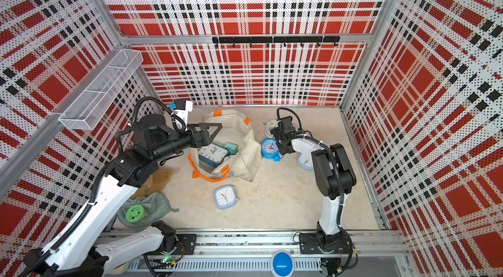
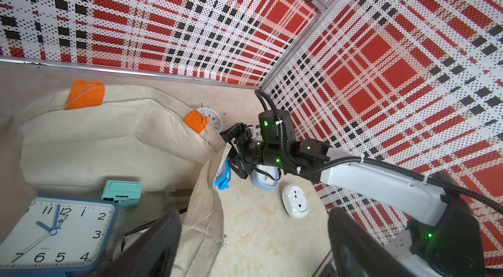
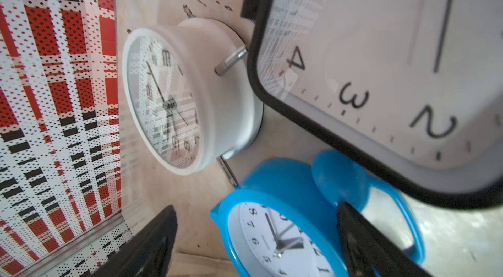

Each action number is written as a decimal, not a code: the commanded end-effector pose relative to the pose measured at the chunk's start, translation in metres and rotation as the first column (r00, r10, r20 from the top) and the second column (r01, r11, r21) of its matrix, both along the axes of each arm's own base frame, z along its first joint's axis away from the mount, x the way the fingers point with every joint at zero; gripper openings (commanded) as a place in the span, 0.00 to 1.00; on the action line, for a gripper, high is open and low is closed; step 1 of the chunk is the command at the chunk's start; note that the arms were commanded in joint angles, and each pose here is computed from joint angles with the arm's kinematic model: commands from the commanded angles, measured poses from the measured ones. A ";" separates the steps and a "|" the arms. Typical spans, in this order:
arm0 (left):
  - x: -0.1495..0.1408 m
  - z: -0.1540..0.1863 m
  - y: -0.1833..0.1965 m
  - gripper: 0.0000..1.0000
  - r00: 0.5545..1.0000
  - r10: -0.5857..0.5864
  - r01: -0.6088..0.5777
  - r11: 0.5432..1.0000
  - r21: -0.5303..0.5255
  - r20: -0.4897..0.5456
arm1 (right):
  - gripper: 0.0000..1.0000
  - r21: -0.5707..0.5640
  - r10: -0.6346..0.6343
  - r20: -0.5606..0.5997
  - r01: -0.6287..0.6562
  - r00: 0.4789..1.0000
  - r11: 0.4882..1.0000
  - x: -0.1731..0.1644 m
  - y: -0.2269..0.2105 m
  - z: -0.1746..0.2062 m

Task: Take the alarm clock out of the canvas bag
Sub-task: Place the alarm at the center of the board, then move the alarm to the center of the board.

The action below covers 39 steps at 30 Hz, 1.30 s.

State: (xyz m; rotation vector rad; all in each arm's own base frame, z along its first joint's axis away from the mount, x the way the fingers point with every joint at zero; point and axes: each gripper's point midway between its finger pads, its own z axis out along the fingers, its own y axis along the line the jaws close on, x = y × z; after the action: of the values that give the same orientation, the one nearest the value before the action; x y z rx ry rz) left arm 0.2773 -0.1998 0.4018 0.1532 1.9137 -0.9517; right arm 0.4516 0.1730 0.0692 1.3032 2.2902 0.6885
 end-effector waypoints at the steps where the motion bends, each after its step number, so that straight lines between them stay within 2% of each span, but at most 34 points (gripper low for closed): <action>1: -0.006 0.005 0.009 0.88 0.999 0.031 -0.031 0.999 -0.009 0.008 | 0.93 0.008 0.029 -0.023 -0.029 0.999 1.000 -0.020 0.014 0.000; 9: -0.017 0.008 0.015 0.88 0.999 0.047 -0.047 0.999 -0.010 0.012 | 0.92 -0.033 0.084 -0.051 -0.086 0.995 0.996 -0.056 0.032 -0.004; 11: -0.019 0.008 0.016 0.88 0.999 0.048 -0.048 0.999 -0.009 0.011 | 0.92 -0.072 0.109 -0.042 -0.112 0.993 0.991 -0.061 0.033 0.003; 13: -0.021 0.010 0.016 0.87 0.999 0.046 -0.046 0.999 -0.009 0.017 | 0.92 -0.160 0.160 -0.035 -0.163 0.987 0.974 -0.062 0.031 0.019; 17: -0.022 0.012 0.018 0.88 0.998 0.055 -0.055 0.998 -0.003 0.023 | 0.92 -0.348 0.247 -0.020 -0.238 0.969 0.907 -0.053 0.020 0.062; 19: -0.022 0.012 0.018 0.88 0.998 0.054 -0.054 0.999 0.000 0.027 | 0.92 -0.440 0.310 0.011 -0.274 0.951 0.855 -0.042 0.017 0.086; 22: -0.020 0.012 0.018 0.88 0.998 0.057 -0.057 0.998 0.004 0.029 | 0.93 -0.546 0.377 -0.035 -0.333 0.926 0.769 -0.030 0.012 0.103; 24: -0.020 0.013 0.017 0.88 0.998 0.055 -0.055 0.998 0.006 0.033 | 0.93 -0.568 0.424 -0.079 -0.391 0.902 0.724 -0.024 0.015 0.103; 26: -0.018 0.012 0.017 0.88 0.998 0.054 -0.055 0.998 0.012 0.032 | 0.93 -0.571 0.453 -0.106 -0.427 0.885 0.701 -0.019 0.018 0.100; 33: -0.014 0.007 0.014 0.88 0.999 0.049 -0.049 0.998 0.025 0.022 | 0.93 -0.477 0.460 -0.140 -0.467 0.877 0.745 -0.008 0.021 0.065; 39: -0.010 0.004 0.011 0.88 0.999 0.043 -0.043 0.999 0.025 0.015 | 0.94 -0.501 0.465 -0.209 -0.502 0.860 0.705 -0.003 0.018 0.046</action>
State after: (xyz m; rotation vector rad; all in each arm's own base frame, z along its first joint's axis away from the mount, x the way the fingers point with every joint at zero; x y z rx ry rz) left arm 0.2666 -0.1887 0.4003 0.1249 1.9274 -0.8985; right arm 0.4468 0.1878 0.1126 0.5006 2.6253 0.1146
